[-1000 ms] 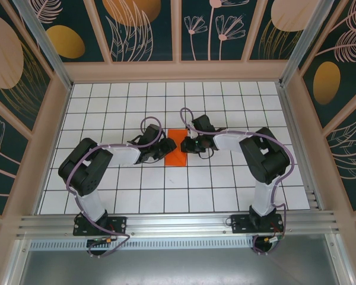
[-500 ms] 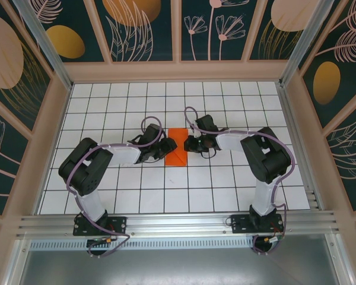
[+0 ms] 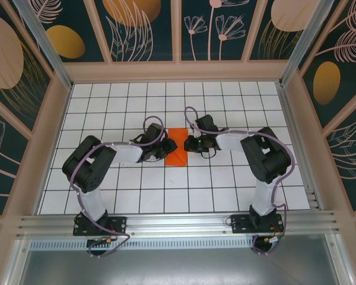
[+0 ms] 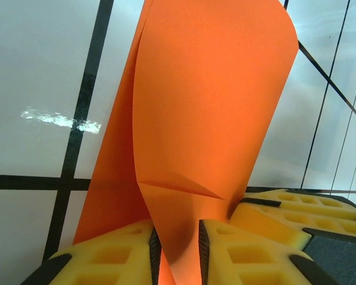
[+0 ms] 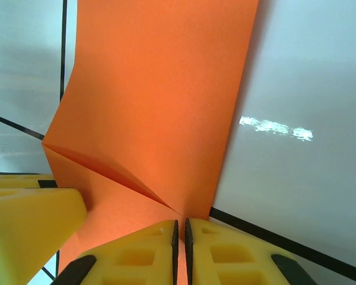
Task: Fold a paper plane with a square sheet of paper (pick it up from the middle)
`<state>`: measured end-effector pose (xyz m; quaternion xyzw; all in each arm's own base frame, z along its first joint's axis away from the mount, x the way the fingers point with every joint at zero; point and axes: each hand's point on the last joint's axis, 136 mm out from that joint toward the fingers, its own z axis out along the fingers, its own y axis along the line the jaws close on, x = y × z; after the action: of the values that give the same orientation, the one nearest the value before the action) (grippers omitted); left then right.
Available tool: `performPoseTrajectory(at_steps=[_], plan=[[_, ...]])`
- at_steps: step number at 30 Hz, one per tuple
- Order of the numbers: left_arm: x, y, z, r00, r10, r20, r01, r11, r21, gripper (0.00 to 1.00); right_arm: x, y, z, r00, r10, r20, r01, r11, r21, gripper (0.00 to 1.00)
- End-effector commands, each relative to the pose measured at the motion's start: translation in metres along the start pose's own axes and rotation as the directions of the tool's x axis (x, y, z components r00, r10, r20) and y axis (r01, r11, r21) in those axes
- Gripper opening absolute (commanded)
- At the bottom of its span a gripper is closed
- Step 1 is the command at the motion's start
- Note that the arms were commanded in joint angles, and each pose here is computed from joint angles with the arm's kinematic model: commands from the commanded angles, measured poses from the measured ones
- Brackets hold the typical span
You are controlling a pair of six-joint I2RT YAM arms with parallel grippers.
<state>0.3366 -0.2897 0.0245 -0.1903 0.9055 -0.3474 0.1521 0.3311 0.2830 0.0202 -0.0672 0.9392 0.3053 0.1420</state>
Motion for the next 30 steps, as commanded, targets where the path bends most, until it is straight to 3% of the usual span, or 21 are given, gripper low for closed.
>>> performPoseTrajectory(at_steps=[1,5,7,13,19,25,30], plan=[[-0.004,-0.016,0.001,1.000,0.029,0.010,-0.029,0.999,0.043,0.20,0.003,0.003,-0.002,1.000,0.013,-0.005,-0.013,1.000,-0.022,0.16],[-0.009,-0.017,-0.003,0.997,0.056,0.045,-0.058,0.998,0.040,0.05,-0.015,0.007,-0.022,0.998,0.034,0.051,-0.032,0.998,-0.055,0.17],[-0.014,-0.019,-0.007,0.995,0.075,0.067,-0.078,0.996,0.038,0.01,-0.026,0.013,-0.037,0.995,0.038,0.094,-0.032,0.997,-0.065,0.22],[-0.031,-0.025,-0.034,0.973,0.173,0.153,-0.168,0.985,-0.044,0.00,-0.059,0.014,-0.091,0.961,0.049,0.272,-0.039,0.998,-0.041,0.47],[-0.056,-0.029,-0.098,0.907,0.322,0.271,-0.267,0.938,-0.221,0.00,-0.070,0.015,-0.130,0.918,-0.048,0.393,0.045,0.999,0.017,0.66],[-0.090,-0.017,-0.161,0.798,0.495,0.343,-0.288,0.814,-0.505,0.00,-0.074,0.014,-0.158,0.873,-0.079,0.481,0.062,0.997,0.052,0.82],[-0.112,0.010,-0.199,0.721,0.629,0.292,-0.204,0.595,-0.778,0.00,-0.073,0.010,-0.167,0.863,-0.064,0.501,0.036,0.997,0.066,0.86]])
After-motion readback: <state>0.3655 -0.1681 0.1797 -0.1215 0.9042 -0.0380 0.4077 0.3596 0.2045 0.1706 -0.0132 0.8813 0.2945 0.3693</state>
